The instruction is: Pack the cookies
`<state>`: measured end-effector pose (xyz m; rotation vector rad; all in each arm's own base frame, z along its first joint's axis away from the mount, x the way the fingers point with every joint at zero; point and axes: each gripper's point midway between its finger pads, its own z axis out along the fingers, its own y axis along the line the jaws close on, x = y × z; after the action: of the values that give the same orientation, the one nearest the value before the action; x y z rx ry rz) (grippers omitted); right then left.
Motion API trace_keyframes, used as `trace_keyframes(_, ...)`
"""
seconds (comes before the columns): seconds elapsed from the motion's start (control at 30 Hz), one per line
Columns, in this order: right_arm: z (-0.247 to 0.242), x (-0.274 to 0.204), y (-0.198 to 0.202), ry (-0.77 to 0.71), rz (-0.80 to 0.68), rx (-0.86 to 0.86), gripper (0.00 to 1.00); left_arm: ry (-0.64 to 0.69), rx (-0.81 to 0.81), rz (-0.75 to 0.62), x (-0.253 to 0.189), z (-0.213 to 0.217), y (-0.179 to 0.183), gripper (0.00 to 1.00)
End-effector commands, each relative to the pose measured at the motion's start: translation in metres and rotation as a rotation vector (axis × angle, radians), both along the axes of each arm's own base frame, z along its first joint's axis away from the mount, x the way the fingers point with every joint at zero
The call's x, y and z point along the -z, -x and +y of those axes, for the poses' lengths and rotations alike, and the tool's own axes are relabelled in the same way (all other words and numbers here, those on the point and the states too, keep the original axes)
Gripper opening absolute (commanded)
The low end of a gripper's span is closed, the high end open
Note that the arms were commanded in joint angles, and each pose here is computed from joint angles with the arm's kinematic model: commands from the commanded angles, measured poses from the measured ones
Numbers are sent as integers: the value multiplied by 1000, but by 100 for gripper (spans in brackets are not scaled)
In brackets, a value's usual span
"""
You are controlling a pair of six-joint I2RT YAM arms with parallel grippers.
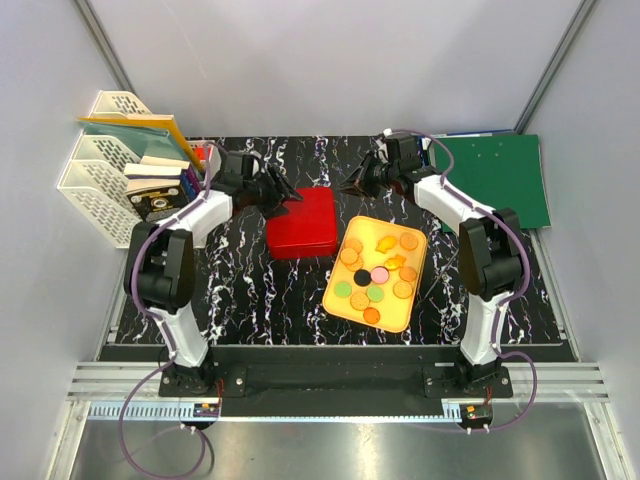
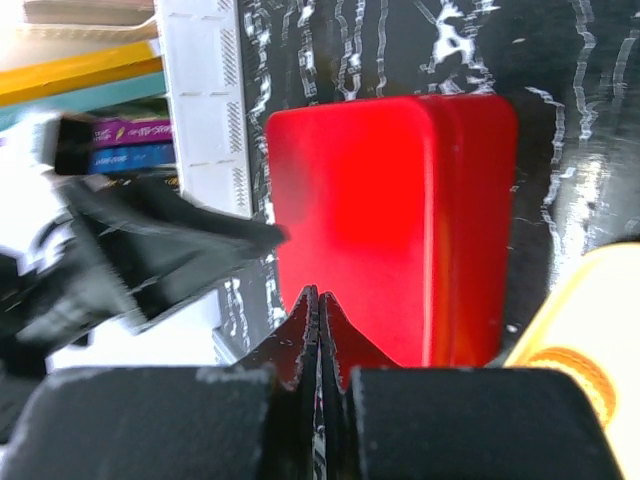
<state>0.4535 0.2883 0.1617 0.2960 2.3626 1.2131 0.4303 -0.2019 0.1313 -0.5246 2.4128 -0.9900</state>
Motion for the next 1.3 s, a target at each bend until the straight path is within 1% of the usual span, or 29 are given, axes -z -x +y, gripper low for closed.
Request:
trace_keyframes(0.0,16,-14,0,-79,-37,-74,0,68,65,5,8,-19,2,61)
trace_keyframes(0.27,46,-24,13,-140,-37,-198,2,66,104,47,29,-34,8,61)
trace_keyframes(0.43,56,-6,16,-146,18,-220,2,59,106,54,34,-35,9,60)
trace_keyframes(0.53,59,11,19,-136,62,-231,2,58,106,57,36,-34,10,60)
trace_keyframes(0.77,38,93,36,20,285,-192,0,59,110,39,28,-34,12,60)
trace_keyframes(0.97,22,130,45,93,369,-155,0,57,121,5,7,-34,11,60)
trace_keyframes(1.1,16,133,44,107,373,-137,0,60,125,-21,-8,-33,12,61)
trace_keyframes(1.17,18,122,41,94,337,-152,1,62,127,-40,-17,-33,11,61)
trace_keyframes(1.2,20,115,39,82,313,-156,3,64,122,-50,-22,-33,11,61)
trace_keyframes(1.23,22,95,32,49,248,-151,6,70,120,-71,-31,-32,10,62)
trace_keyframes(1.27,24,84,30,34,213,-152,14,77,113,-83,-38,-32,9,63)
